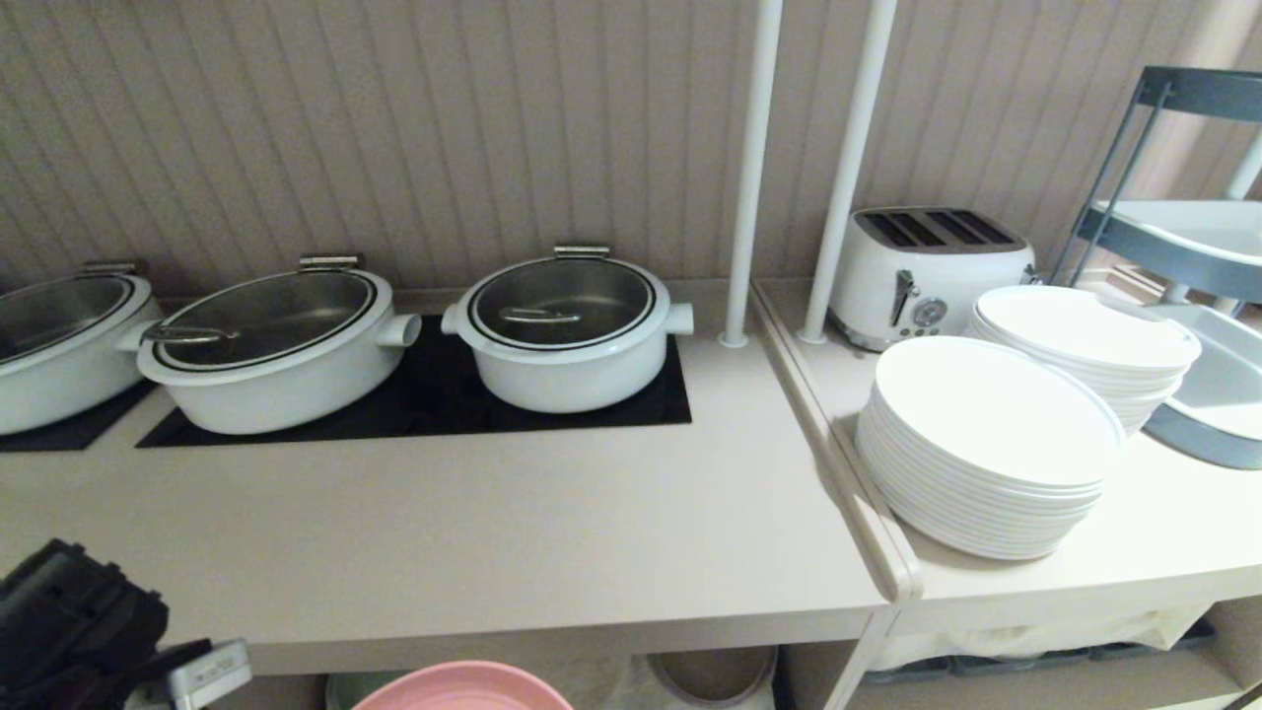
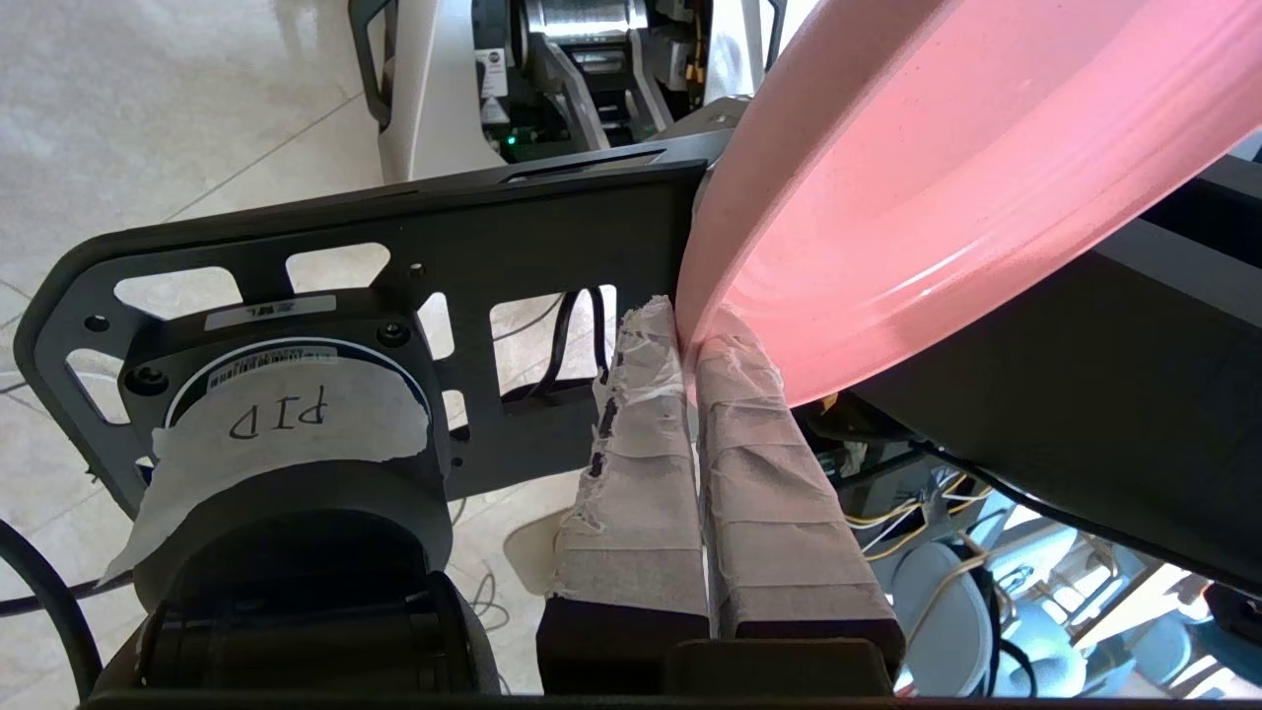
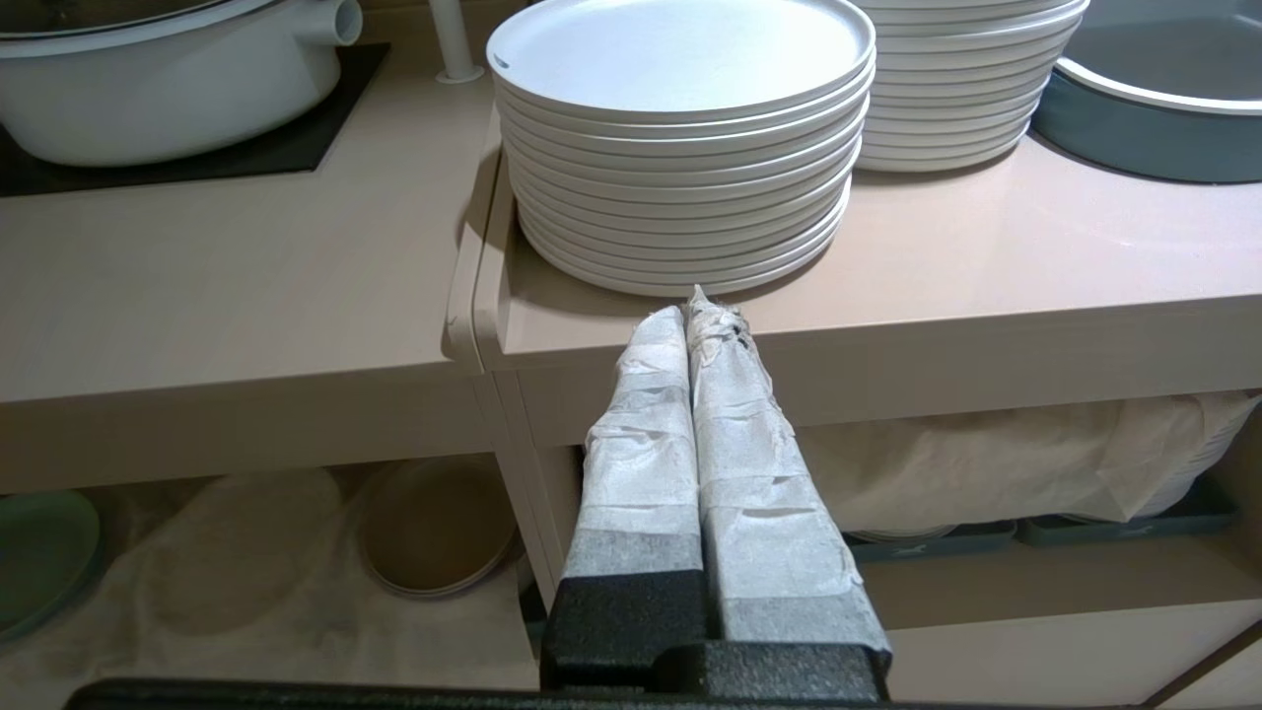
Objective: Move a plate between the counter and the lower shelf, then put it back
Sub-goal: Put the plate in the cupboard
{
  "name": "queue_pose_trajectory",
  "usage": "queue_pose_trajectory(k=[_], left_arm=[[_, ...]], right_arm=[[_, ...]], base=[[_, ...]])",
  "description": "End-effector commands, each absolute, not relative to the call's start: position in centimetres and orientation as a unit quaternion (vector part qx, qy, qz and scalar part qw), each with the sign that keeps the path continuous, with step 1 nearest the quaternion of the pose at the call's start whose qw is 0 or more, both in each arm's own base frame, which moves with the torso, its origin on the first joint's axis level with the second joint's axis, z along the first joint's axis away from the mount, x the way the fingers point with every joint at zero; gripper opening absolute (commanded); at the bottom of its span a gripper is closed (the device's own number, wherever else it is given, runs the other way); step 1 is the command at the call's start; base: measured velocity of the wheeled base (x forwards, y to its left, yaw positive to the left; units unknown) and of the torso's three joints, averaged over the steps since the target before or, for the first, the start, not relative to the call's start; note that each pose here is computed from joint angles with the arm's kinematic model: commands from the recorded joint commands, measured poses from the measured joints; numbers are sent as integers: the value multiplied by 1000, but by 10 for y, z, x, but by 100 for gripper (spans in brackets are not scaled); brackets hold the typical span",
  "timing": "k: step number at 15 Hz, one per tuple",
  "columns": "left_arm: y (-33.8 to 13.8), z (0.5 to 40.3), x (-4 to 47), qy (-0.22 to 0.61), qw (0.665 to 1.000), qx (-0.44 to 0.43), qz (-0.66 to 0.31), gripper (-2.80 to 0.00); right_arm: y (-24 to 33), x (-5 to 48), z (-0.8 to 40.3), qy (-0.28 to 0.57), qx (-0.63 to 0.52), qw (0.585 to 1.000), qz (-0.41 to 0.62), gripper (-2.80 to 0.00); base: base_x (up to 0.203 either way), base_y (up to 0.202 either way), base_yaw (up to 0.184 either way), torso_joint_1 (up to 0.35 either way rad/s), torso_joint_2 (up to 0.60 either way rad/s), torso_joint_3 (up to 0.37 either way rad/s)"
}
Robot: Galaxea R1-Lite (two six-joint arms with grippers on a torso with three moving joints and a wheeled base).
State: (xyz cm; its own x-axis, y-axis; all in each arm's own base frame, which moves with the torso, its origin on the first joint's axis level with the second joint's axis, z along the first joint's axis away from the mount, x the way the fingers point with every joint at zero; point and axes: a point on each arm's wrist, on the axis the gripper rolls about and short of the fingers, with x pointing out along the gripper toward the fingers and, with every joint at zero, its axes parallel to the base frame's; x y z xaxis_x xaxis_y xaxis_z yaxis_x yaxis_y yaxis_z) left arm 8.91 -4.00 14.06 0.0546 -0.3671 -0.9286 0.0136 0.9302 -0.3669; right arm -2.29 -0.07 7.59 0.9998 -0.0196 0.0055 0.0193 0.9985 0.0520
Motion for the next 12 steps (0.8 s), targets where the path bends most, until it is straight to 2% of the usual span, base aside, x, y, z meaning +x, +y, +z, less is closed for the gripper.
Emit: queue_pose_trajectory(k=[1, 12], left_arm=[[-40, 139, 90, 680, 709, -131, -130, -280], [-40, 139, 89, 680, 710, -132, -130, -280]], right_arm=[[-1, -23, 76, -3, 26, 1000, -9, -280], [-1, -23, 76, -3, 26, 1000, -9, -280]], base=[[0, 0, 0, -69, 116, 91], [0, 0, 0, -101, 216, 109]])
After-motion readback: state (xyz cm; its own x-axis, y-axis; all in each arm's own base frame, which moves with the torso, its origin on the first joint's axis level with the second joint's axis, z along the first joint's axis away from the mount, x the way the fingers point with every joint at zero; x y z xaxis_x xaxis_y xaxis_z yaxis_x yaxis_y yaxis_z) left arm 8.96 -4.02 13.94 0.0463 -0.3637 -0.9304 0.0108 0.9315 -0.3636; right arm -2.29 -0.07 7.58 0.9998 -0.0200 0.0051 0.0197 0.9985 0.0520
